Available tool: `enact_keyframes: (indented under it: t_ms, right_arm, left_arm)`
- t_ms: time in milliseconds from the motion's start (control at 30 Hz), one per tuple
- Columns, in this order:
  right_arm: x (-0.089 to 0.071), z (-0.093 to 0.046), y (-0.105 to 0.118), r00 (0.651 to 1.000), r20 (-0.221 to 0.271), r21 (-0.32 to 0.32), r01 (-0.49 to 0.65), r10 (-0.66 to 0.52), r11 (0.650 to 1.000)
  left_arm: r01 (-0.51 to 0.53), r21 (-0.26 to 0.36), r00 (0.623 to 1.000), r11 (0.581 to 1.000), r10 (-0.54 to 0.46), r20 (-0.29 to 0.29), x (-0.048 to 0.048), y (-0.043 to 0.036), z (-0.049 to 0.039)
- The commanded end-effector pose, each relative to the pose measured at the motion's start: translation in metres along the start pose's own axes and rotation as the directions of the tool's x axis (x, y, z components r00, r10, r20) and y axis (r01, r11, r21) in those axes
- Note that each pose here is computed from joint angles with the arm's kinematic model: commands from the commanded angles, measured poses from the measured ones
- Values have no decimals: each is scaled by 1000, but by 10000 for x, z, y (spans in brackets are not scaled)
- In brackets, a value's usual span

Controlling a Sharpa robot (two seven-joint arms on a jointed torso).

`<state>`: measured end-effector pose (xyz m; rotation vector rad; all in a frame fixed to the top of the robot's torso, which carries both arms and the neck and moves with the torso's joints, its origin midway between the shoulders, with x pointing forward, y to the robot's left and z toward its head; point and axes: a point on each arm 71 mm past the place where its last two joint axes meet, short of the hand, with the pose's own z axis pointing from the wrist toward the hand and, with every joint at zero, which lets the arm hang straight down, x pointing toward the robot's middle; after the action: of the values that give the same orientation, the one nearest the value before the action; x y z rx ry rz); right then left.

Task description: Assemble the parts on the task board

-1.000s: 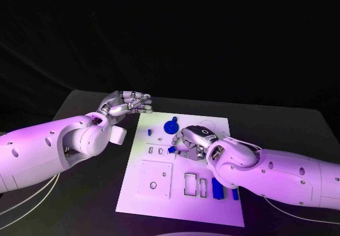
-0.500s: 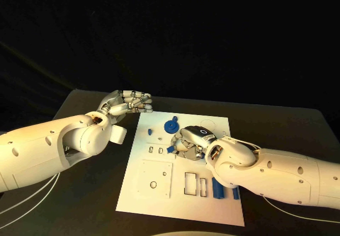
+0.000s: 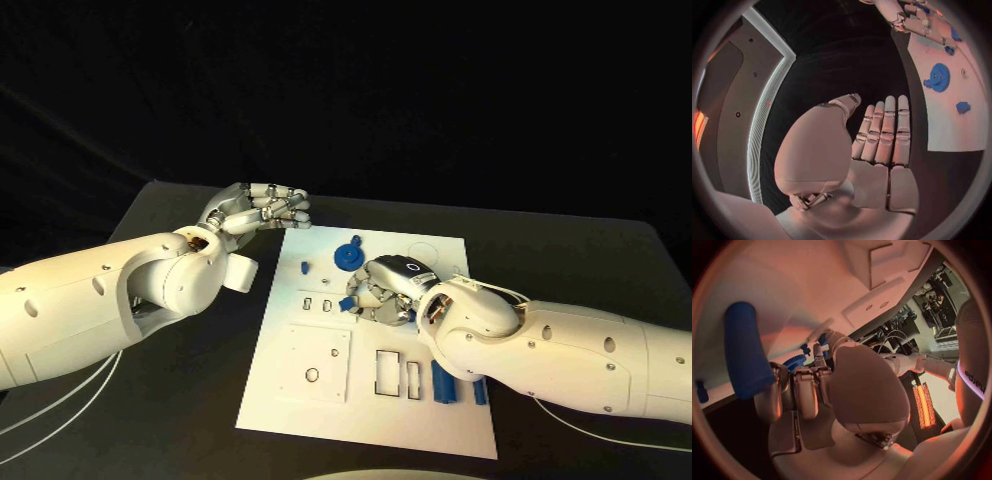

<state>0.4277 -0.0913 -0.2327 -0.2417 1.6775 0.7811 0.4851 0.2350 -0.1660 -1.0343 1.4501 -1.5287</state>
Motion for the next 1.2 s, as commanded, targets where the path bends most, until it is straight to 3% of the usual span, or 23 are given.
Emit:
enact_keyframes:
  t_ms: [33, 933, 1200]
  right_arm:
    - [42, 0, 4, 1000, -29, -3, 7, -7, 1000]
    - [60, 32, 16, 999, -40, -1, 12, -12, 1000]
    - [45, 23, 11, 1000, -23, -9, 8, -8, 1000]
  left_arm:
    - [9, 4, 1000, 1000, -9, -18, 25, -7, 4]
    - [9, 2, 1000, 1000, -9, -18, 24, -6, 4]
    - [8, 0, 1000, 1000, -8, -16, 19, -5, 3]
